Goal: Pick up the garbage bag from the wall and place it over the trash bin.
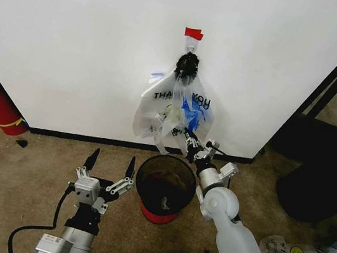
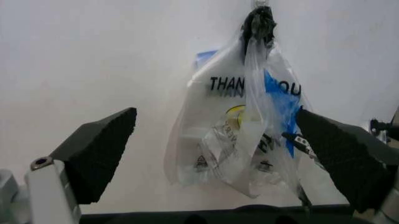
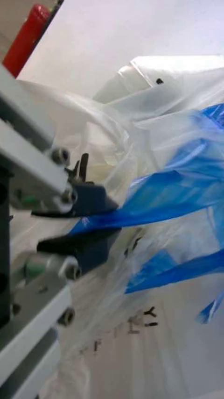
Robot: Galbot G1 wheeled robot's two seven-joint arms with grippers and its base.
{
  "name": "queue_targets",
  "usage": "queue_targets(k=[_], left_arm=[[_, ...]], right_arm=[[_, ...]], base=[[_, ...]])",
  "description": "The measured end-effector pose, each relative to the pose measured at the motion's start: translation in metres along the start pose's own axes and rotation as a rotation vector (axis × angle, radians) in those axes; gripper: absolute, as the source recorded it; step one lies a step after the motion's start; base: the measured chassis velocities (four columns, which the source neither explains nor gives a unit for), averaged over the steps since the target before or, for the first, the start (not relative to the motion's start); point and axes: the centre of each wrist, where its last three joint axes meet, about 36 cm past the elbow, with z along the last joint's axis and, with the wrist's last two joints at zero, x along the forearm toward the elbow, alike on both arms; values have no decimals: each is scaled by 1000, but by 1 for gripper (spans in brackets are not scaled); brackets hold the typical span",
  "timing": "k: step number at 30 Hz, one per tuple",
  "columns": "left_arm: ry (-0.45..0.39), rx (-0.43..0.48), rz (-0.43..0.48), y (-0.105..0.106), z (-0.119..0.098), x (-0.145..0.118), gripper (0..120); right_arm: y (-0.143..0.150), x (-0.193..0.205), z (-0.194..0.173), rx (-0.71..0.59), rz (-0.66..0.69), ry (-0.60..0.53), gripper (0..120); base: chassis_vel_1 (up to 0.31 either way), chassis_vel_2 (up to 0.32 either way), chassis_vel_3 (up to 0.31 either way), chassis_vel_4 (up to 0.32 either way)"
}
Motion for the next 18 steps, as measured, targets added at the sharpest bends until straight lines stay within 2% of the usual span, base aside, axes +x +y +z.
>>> queue_targets(k=[1, 5, 8, 10, 11, 13, 17, 18], left_arm=[[0, 4, 2, 0, -1, 0, 100], [9, 61, 14, 4, -13, -6, 100], [64, 192, 47, 7, -36, -16, 100], [67, 198, 49, 8, -37, -16, 100], [122, 284, 89, 11, -49, -25, 100], [216, 390, 136, 16, -59, -40, 100], [371, 581, 234, 22, -82, -73, 100], [371, 581, 234, 22, -82, -73, 100]], right_arm=[[2, 0, 0, 27, 1, -8, 0], [9, 4, 3, 225, 13, -72, 0], [13, 14, 10, 478, -2, -141, 0], [13, 14, 10, 487, -3, -144, 0], [16, 21, 13, 634, -25, -181, 0], [22, 29, 16, 773, -55, -221, 0], [39, 34, 25, 912, -97, -270, 0], [39, 34, 25, 912, -97, -270, 0]], base=[[0, 0, 0, 0], [0, 0, 0, 0], [0, 0, 0, 0], [0, 0, 0, 0], [0, 0, 0, 0], [0, 0, 0, 0], [0, 0, 0, 0], [0, 0, 0, 0]])
